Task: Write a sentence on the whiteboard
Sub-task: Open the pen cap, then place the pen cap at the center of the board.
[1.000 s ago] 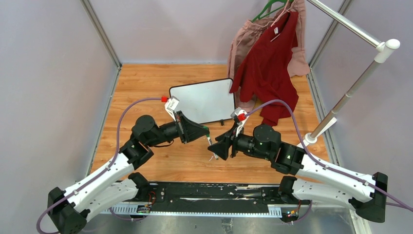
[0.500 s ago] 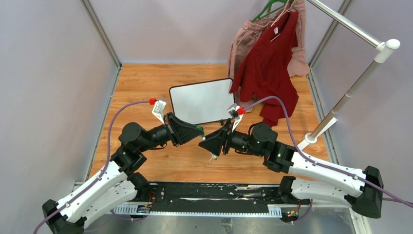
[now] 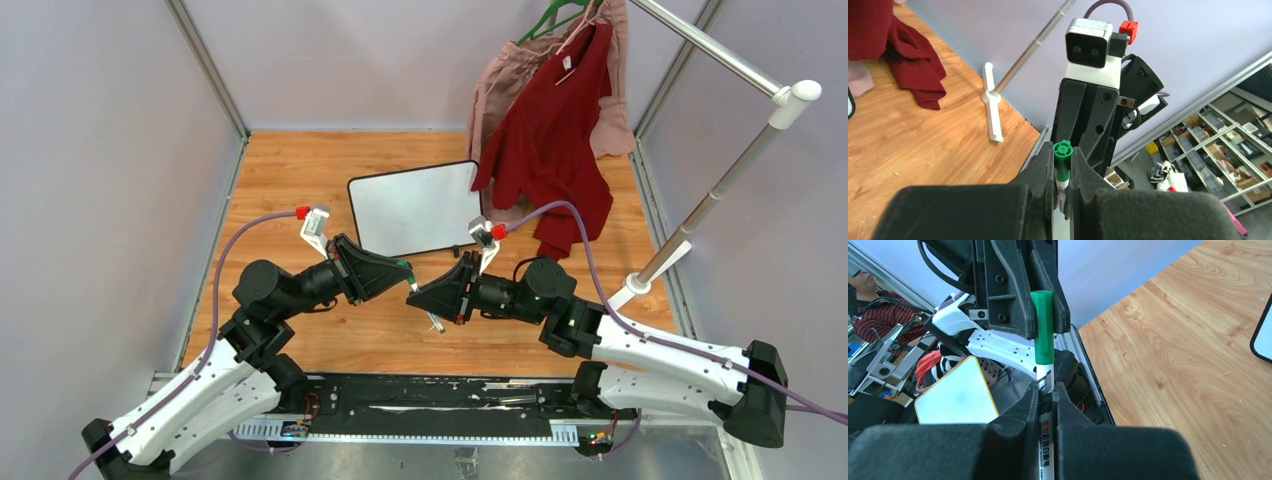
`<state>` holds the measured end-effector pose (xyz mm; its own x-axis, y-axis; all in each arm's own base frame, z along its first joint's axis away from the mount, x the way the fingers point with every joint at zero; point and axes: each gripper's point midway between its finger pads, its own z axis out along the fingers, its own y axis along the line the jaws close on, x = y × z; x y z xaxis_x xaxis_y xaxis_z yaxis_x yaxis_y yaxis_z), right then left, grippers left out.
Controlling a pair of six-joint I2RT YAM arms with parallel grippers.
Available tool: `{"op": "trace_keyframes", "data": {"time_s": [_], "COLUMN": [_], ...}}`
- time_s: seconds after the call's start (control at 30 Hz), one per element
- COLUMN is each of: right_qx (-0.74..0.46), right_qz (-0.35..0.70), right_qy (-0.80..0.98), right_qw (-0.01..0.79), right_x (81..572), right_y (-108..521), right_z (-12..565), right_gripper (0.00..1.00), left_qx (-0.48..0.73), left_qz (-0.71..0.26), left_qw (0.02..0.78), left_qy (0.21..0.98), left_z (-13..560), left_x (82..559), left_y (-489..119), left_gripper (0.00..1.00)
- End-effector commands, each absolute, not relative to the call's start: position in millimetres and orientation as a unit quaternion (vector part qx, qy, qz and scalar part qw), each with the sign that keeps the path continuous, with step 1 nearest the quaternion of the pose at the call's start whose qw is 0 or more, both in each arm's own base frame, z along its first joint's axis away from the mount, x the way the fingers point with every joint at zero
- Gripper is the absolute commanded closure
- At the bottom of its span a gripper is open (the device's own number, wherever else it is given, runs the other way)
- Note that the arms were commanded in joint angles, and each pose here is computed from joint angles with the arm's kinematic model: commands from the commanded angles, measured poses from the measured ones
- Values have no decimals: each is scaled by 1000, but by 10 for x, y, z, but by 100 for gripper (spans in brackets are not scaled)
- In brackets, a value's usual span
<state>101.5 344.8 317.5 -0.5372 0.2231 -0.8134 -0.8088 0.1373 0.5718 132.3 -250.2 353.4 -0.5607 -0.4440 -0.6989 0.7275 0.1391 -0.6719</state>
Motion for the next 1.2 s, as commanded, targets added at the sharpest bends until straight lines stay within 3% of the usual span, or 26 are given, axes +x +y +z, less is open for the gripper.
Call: {"op": "trace_keyframes", "data": {"time_s": [0.0, 0.4, 0.53, 0.7, 0.83, 1.0, 1.17], "right_qx": [-213, -203, -204, -158, -127, -102, -102], "right_qz": [612, 606, 565, 370, 238, 202, 188], "right_qy": [636, 649, 672, 777, 826, 838, 844], "right_qw": [419, 414, 434, 484, 495, 496, 491], "right_x": [1015, 955, 1030, 1438, 1603, 1622, 1627], "right_y": [3345, 3171, 3034, 2401, 1891, 1680, 1652], "right_z": [3080, 2936, 2875, 2455, 2138, 1930, 1812], "right_gripper": [100, 100, 100, 100, 100, 100, 100], "left_qx": [91, 54, 59, 50, 53, 52, 54], "left_qz": [-643, -618, -582, -441, -346, -293, -231], "left_qw": [518, 554, 554, 522, 441, 346, 296], "left_qy": [557, 556, 592, 728, 826, 890, 925], "left_z": [3858, 3967, 3780, 2929, 2081, 1274, 843], "left_x": [1365, 1527, 1624, 1903, 1982, 1953, 1982], "left_y": [-2319, -2214, -2232, -2120, -2083, -2170, -2179], "left_gripper": [100, 100, 100, 100, 100, 100, 100]}}
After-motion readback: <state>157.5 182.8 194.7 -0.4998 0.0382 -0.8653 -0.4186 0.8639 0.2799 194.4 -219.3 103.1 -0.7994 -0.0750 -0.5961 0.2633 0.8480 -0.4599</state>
